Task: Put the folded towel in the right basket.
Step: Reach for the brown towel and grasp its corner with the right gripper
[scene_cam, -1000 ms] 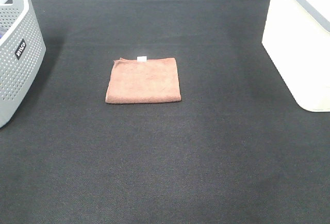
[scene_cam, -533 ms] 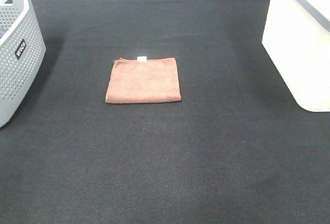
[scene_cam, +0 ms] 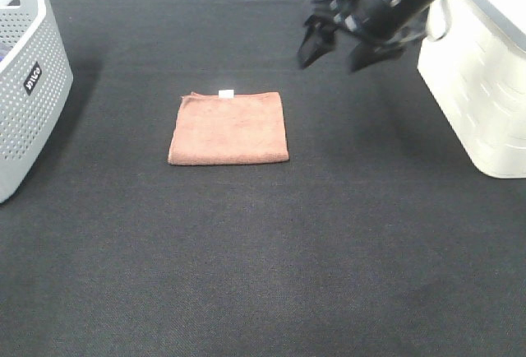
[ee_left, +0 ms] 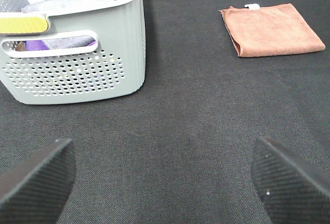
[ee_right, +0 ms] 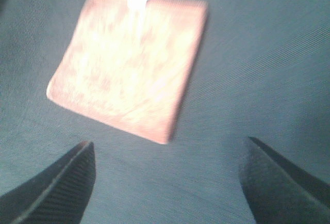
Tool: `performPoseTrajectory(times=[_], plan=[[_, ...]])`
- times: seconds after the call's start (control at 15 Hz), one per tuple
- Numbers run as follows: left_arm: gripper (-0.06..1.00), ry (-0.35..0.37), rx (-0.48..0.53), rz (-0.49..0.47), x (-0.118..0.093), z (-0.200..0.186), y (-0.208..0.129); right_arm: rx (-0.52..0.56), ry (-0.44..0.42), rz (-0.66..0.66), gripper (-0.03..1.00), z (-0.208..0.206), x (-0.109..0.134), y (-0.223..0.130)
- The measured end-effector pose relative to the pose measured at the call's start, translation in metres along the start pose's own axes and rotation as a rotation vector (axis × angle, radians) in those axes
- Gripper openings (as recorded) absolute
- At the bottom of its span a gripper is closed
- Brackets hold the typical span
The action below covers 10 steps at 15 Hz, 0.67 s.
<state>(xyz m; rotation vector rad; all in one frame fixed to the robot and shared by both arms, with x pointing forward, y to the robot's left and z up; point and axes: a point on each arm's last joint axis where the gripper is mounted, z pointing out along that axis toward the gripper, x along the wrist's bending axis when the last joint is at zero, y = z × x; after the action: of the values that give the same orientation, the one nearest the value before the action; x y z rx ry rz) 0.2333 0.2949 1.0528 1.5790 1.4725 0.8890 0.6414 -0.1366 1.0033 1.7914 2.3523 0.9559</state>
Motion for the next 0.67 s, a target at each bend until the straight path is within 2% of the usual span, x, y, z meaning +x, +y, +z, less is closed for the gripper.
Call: performPoseTrajectory(times=[0.2,0.4,0.67], plan=[[0.87,0.0,0.0,0.0,0.0,0.0,0.0,0.115,0.052,0.03,0.73,0.052,-0.01,0.007],[0.87,0.0,0.0,0.0,0.0,0.0,0.0,0.145,0.072,0.051,0.73,0.075,-0.018,0.012],[0.87,0.0,0.0,0.0,0.0,0.0,0.0,0.169,0.173,0.205,0.73,0.112,-0.057,0.022]])
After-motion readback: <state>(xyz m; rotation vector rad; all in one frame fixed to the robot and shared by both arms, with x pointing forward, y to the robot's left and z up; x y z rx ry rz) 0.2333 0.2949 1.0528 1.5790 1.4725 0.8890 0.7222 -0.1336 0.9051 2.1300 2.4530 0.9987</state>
